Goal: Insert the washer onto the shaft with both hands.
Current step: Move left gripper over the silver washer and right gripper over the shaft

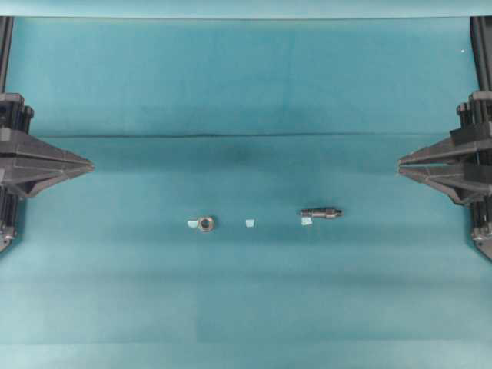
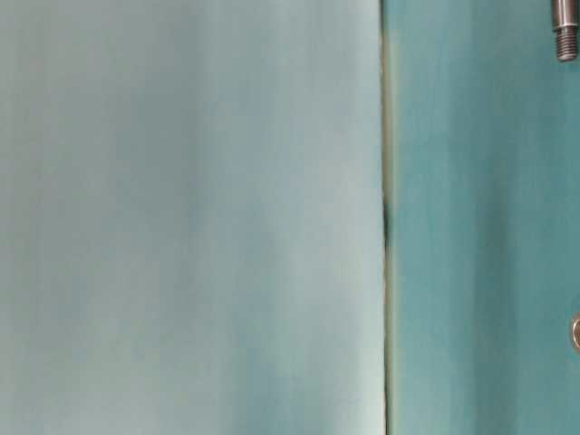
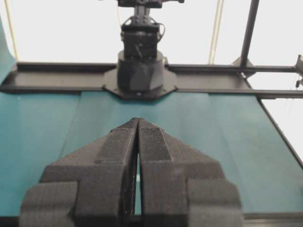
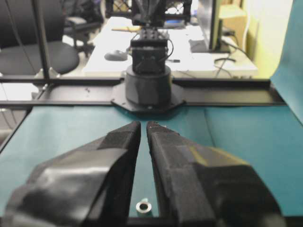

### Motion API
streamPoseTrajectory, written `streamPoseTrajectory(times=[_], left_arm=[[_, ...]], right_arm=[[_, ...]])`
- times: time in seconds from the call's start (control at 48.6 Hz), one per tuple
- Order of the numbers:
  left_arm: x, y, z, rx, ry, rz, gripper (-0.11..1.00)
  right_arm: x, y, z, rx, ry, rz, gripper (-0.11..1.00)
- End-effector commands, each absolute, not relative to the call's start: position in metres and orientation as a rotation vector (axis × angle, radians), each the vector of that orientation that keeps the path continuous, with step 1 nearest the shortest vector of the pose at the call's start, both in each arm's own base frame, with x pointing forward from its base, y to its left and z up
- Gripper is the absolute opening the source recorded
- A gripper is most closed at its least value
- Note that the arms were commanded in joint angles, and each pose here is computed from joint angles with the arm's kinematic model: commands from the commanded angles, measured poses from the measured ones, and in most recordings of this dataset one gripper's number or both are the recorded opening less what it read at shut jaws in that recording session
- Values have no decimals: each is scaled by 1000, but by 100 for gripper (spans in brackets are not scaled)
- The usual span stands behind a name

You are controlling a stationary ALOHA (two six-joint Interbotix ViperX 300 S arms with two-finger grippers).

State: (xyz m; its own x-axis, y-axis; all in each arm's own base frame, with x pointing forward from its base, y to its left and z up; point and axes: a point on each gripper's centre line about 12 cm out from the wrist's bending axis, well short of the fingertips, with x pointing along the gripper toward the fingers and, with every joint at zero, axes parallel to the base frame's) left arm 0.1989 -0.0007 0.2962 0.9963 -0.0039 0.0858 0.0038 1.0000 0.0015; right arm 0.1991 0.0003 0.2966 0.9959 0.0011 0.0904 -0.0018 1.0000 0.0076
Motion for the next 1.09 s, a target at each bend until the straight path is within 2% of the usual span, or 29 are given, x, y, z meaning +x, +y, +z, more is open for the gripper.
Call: streamPoseTrajectory(times=[0.0,0.062,0.185,0.329,0.597,1.07], left_arm=[[212,1,303,-8,-60,2,2],[220,1,303,-22,-23,1,2],[236,1,304,-42,32,2,2],[256,-3,303,-50,112,-8,2],[298,-7,289,-47,361,-12,2],[352,-9,250,-31,815,0,2]], right_arm=[[201,-1,299,17,-92,-5,0],[201,-2,294,57,-57,-12,0],[201,-2,283,130,51,-16,-9],[202,-1,283,184,170,-18,-10],[219,0,279,168,417,-28,-10],[267,-2,227,91,824,-51,-10]])
